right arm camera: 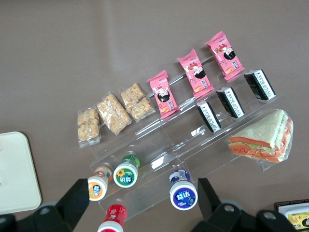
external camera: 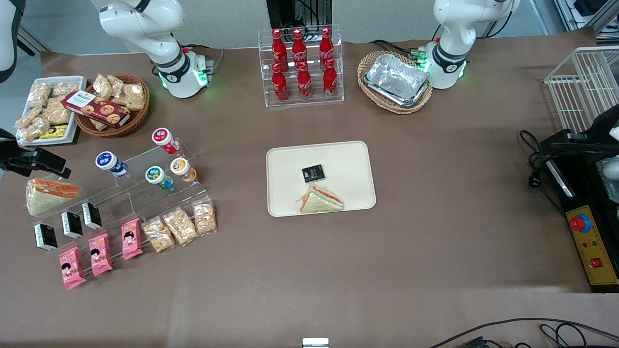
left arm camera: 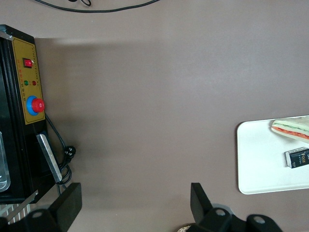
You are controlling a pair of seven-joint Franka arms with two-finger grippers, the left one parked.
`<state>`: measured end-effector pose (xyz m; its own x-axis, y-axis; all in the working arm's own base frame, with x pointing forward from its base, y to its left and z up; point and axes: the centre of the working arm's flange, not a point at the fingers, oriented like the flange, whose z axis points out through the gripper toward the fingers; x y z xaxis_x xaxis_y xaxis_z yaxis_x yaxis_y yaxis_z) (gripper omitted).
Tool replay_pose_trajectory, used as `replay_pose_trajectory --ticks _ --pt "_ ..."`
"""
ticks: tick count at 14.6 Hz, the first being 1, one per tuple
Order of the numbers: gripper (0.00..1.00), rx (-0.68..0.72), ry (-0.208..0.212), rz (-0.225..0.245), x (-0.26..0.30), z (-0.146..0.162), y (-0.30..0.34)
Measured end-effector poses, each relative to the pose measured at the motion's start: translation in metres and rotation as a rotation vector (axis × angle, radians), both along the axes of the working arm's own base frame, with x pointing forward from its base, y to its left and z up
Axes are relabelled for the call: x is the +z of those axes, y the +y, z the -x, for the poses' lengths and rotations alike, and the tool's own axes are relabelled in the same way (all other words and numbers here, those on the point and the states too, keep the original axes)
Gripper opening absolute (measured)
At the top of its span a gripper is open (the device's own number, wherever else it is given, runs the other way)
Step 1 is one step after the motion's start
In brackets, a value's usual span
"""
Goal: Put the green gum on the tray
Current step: 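Move the right gripper toward the green-capped gum bottle on the rack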
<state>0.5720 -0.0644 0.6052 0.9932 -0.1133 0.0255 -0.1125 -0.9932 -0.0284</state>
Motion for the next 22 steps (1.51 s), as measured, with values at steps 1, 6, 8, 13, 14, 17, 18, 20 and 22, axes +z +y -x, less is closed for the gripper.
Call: replay_pose_trajectory --ticks 1,6,8,13,14,17,18,20,22 --pt "1.00 0.000 0.000 0.000 0.000 0.000 0.000" --pt "1.00 0.001 0.002 0.008 0.000 0.000 0.000" --pt "1.00 0.005 0.004 0.015 0.000 0.000 0.001" --pt "1.00 0.015 0.012 0.022 0.000 0.001 0.002" --pt "1.00 0.017 0.015 0.021 -0.001 0.002 0.003" --pt "1.00 0.036 0.032 0.013 -0.008 0.009 0.013" --pt "1.00 0.045 0.030 0.008 -0.013 0.014 0.017" --pt "1.00 0.063 0.004 -0.004 -0.025 0.026 0.027" --pt "1.00 0.081 -0.003 -0.014 -0.035 0.040 0.037"
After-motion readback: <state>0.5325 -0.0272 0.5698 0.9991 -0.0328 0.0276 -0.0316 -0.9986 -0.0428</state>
